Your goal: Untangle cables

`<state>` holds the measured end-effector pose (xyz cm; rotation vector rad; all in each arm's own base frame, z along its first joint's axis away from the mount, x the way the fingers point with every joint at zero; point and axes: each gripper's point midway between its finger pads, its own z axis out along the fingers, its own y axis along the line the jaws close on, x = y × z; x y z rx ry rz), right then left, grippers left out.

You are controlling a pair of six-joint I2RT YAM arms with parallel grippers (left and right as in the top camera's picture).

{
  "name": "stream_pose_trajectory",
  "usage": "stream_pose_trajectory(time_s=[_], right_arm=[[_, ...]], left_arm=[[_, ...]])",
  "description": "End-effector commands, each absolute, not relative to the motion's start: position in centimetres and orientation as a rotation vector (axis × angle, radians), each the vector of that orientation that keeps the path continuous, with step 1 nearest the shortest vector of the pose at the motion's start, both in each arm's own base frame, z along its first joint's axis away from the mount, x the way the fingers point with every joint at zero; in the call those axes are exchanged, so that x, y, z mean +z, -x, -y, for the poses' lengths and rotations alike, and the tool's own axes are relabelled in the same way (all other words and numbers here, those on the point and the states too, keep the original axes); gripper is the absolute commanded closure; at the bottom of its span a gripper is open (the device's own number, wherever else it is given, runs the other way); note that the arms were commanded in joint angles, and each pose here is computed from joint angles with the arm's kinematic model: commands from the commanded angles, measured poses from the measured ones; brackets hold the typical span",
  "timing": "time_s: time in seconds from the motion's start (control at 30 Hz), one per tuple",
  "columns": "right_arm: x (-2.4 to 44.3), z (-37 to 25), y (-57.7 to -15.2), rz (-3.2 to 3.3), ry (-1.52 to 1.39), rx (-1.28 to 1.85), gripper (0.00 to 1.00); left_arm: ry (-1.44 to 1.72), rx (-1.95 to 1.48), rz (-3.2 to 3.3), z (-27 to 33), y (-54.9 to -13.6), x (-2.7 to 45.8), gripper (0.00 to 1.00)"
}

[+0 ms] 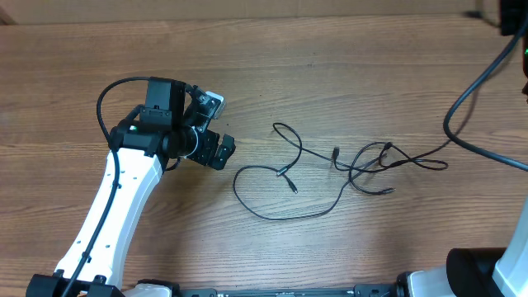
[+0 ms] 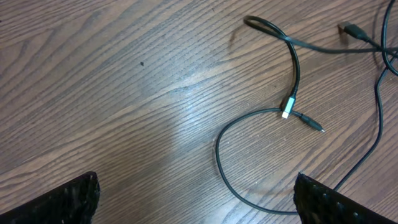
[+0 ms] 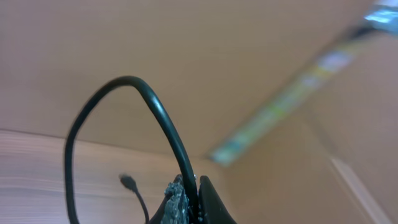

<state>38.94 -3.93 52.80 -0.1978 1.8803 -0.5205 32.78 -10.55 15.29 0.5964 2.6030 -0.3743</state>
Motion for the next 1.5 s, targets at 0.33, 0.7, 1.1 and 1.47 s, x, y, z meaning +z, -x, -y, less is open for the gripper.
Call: stream_pose_trajectory(time_s=[0.33, 0.7, 1.1, 1.47], right_arm=[[59.3, -13.5, -34.2, -1.458, 0.727, 0.591, 0.96], [59.2, -12.9, -34.8, -1.477, 0.694, 0.558, 0.96], [58.6, -12.9, -34.8, -1.504, 0.688, 0.568, 0.96], [58.5, -12.9, -34.8, -1.513, 0.686, 0.572, 0.96]], left_arm=[[-0.603, -0.387, -2.568, 10.8, -33.0, 16.3, 0.01], [-0.603, -0.387, -2.568, 10.8, -33.0, 16.3, 0.0], [-0.613, -0.364, -2.462, 11.1, -35.2, 17.5, 0.0], [-1.09, -0.698, -2.243, 17.3, -30.7, 18.5, 0.0]])
